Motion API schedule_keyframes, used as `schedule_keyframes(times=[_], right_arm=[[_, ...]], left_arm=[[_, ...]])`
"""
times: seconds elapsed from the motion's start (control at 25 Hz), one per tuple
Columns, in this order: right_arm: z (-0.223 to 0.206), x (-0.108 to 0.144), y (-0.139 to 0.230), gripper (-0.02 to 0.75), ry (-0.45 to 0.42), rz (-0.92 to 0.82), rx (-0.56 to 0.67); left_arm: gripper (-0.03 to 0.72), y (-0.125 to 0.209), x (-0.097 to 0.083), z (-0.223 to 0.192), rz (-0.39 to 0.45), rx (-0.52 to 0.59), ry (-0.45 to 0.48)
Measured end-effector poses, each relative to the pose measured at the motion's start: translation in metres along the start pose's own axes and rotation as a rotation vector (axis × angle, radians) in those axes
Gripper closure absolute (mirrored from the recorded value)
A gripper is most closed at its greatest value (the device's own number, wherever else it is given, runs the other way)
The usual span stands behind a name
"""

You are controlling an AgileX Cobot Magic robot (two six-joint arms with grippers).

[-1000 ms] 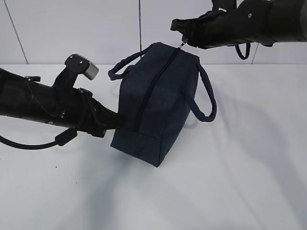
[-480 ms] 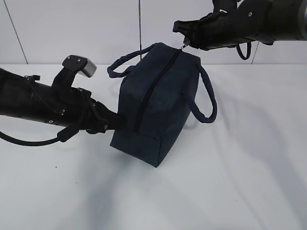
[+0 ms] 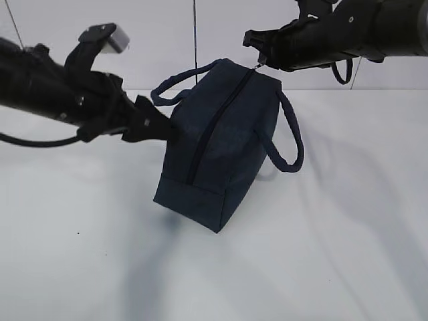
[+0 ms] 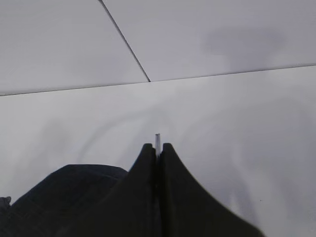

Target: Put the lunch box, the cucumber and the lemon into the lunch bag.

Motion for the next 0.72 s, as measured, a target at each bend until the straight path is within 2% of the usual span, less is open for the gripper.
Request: schedule_keyframes(times=[0.16, 0.32, 0.4, 0.72], right_arm=[[0.0, 0.0, 0.0, 0.721, 0.0, 0.0, 0.002], [0.0, 0.0, 0.002, 0.721, -0.002, -0.009, 0.013], [0.0, 0.001, 0.003, 0.721, -0.004, -0.023, 0.015], [0.0, 0.001, 0.004, 0.721, -0.006, -0.033, 0.019]], left_arm=[[0.316, -0.042, -0.004, 0.013, -0.038, -0.016, -0.006], [0.326, -0.081, 0.0, 0.028, -0.109, -0.038, -0.067], [0.326, -0.096, 0.003, 0.031, -0.116, -0.046, -0.088], [0.328, -0.109, 0.023, 0.002, -0.103, 0.083, -0.067]])
Point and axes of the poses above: a point on each arm's last joint axis where the gripper is mounted, z pointing back along that axis away from the gripper, x along the wrist's bending axis when the last joint is at zero, y = z × x, the point moved 10 cm from there along -z, pointing out along that axis toward the gripper
